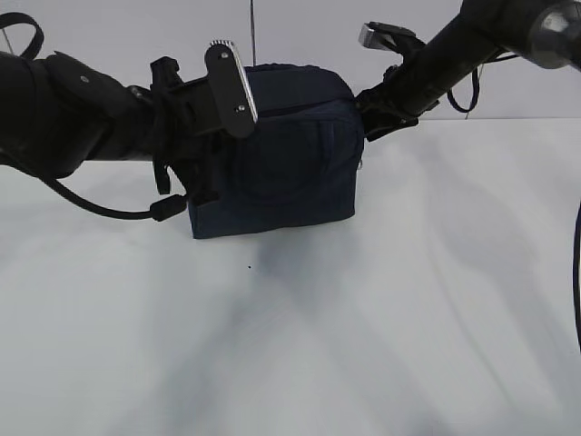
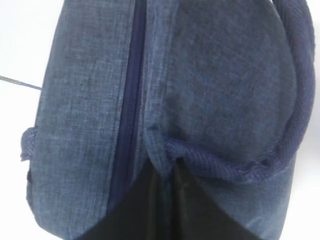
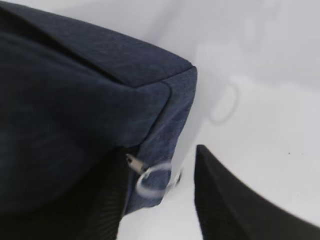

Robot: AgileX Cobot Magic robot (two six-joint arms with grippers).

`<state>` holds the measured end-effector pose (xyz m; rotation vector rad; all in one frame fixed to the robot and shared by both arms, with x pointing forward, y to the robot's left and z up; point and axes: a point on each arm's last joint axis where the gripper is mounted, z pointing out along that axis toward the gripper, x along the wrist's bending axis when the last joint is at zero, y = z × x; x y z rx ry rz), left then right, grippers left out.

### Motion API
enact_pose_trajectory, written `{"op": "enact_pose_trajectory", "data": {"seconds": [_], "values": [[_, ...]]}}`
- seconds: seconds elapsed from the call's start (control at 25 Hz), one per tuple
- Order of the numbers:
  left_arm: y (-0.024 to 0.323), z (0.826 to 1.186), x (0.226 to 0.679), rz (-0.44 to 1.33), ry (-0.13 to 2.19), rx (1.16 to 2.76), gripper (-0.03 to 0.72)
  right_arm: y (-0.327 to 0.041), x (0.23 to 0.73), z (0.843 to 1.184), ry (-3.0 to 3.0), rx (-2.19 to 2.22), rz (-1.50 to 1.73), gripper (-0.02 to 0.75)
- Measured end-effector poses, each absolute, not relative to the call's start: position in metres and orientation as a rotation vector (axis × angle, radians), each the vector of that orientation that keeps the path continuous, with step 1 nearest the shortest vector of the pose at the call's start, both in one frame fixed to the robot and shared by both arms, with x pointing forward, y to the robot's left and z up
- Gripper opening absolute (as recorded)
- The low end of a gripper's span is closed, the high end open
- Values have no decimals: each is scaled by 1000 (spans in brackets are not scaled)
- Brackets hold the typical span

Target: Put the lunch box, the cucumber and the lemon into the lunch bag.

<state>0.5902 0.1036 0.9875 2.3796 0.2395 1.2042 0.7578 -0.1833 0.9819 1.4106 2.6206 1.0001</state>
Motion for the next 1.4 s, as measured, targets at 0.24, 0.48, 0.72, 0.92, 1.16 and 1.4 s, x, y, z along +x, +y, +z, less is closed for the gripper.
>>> {"op": "enact_pose_trajectory", "data": {"seconds": [0.24, 0.48, 0.72, 0.92, 1.16, 1.4], "values": [[104, 987, 590, 1200, 255, 2377, 10, -182, 758, 1012, 2602, 1311, 1046, 402], [104, 987, 590, 1200, 255, 2377, 10, -182, 756, 1027, 2580, 1278, 1068, 408], [104, 987, 590, 1198, 259, 2376, 20, -184, 744, 1069, 2530, 1212, 1106, 410], [104, 987, 590, 1193, 290, 2369, 90, -185, 731, 1093, 2508, 1189, 1125, 410], [110, 1011, 585, 1179, 461, 2266, 218, -186, 723, 1093, 2537, 1225, 1108, 410], [117, 1040, 575, 1108, 705, 2102, 246, -189, 707, 1121, 2504, 1192, 1121, 410]]}}
